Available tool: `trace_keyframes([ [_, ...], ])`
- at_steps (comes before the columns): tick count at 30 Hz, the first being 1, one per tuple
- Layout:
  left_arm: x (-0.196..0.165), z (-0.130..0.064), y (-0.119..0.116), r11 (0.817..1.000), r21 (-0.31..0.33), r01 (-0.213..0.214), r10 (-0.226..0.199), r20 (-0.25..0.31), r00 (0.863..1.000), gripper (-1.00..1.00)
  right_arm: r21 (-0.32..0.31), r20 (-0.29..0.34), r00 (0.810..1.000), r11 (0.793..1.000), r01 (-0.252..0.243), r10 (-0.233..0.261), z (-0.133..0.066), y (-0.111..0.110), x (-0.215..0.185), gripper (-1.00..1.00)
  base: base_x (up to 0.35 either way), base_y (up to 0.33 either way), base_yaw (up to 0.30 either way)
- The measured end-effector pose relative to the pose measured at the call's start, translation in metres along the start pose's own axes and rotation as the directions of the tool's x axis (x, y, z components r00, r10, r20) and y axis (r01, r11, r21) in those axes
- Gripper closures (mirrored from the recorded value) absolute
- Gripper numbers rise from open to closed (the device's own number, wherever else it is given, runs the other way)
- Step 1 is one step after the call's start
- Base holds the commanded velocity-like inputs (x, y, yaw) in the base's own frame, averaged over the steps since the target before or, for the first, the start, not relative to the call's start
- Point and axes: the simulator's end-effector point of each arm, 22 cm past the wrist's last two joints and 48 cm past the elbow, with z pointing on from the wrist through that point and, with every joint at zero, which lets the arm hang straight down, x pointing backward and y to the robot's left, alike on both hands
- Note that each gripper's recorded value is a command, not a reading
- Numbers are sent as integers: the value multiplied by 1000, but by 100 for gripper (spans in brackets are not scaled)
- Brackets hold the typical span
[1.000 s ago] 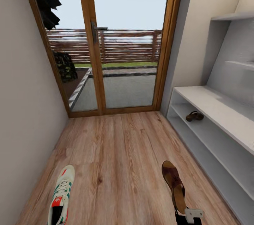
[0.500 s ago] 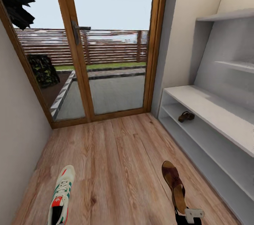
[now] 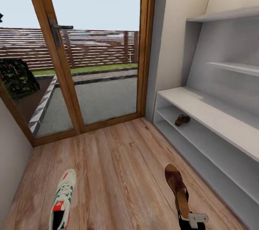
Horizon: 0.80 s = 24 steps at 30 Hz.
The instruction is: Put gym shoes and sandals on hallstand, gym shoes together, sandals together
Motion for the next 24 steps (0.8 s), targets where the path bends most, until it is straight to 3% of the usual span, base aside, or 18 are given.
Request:
trace_keyframes([
  [24, 1, 0, 0, 1000, 1, 1, -1, -2, 1000, 100, -2, 0, 1000, 1000, -1, 1, 0, 1, 0, 100, 280, 216, -268],
])
